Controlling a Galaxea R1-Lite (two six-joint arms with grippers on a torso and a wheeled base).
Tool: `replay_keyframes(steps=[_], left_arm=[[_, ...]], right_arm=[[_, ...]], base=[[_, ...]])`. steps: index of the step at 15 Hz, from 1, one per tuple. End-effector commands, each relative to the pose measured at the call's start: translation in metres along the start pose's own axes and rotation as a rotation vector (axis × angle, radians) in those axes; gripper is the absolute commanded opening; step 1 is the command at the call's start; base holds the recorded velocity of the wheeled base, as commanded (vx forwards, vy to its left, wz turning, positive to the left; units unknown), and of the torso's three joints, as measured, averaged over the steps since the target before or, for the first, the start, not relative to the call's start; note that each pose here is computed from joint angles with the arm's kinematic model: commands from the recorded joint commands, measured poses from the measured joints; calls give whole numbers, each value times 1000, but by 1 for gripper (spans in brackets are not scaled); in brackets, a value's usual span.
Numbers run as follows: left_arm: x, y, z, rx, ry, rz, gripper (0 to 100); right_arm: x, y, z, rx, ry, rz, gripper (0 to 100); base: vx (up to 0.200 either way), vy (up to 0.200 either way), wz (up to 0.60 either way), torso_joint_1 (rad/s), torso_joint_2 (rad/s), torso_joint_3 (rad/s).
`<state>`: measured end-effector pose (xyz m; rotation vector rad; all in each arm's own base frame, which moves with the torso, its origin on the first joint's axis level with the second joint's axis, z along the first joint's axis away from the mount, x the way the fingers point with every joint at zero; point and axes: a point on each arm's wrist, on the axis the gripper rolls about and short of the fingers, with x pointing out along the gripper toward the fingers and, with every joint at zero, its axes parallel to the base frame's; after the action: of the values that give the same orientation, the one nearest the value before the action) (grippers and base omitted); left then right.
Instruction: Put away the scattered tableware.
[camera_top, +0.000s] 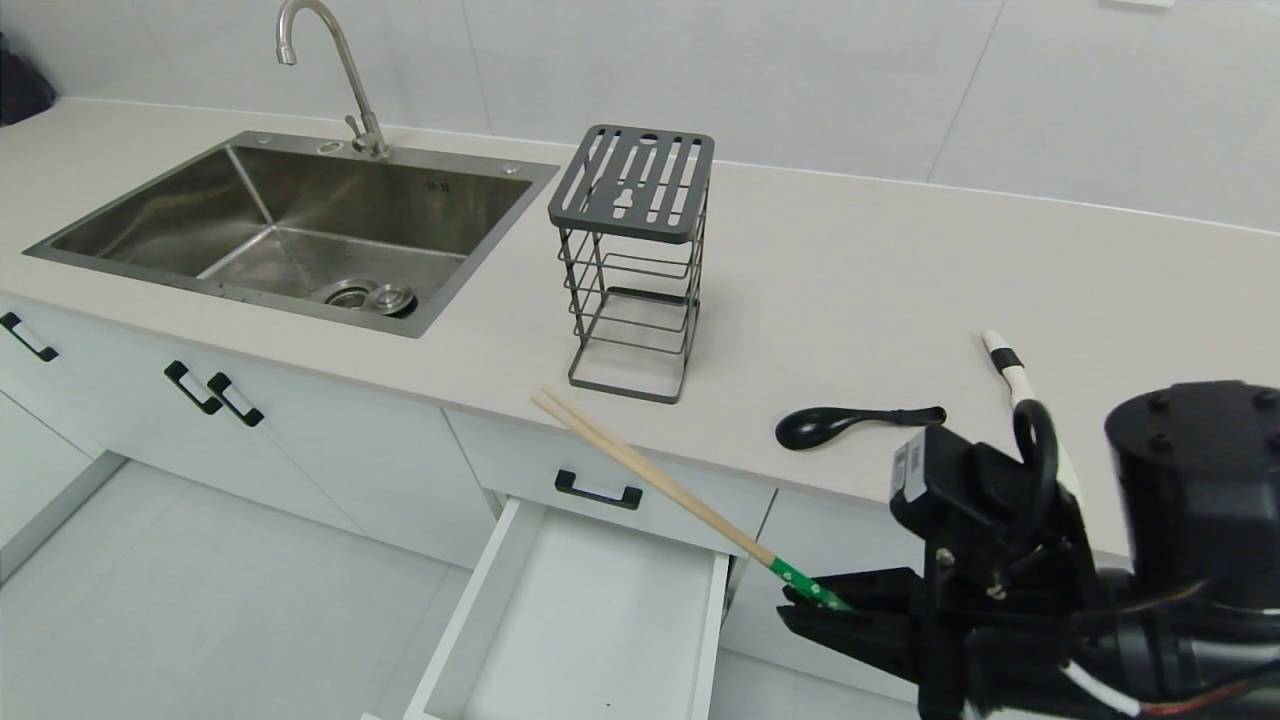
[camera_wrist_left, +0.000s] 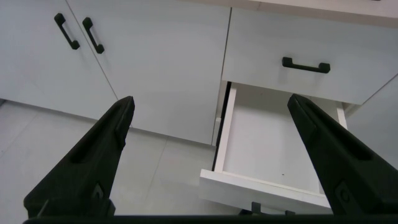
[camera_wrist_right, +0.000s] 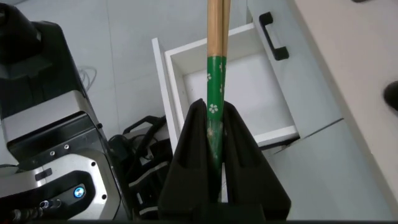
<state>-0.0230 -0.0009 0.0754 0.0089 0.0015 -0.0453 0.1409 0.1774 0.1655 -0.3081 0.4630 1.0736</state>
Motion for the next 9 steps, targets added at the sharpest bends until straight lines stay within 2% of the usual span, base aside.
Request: replay_keyframes(steps=[1, 9], left_arm=[[0, 0, 0, 0, 1, 1, 100], [0, 0, 0, -1, 1, 1, 100]], right_arm=[[23, 22, -3, -43, 66, -12, 0], [59, 23, 7, -70, 97, -56, 0]], base=[[0, 0, 0, 0, 0, 0], [0, 0, 0, 0, 0, 0]])
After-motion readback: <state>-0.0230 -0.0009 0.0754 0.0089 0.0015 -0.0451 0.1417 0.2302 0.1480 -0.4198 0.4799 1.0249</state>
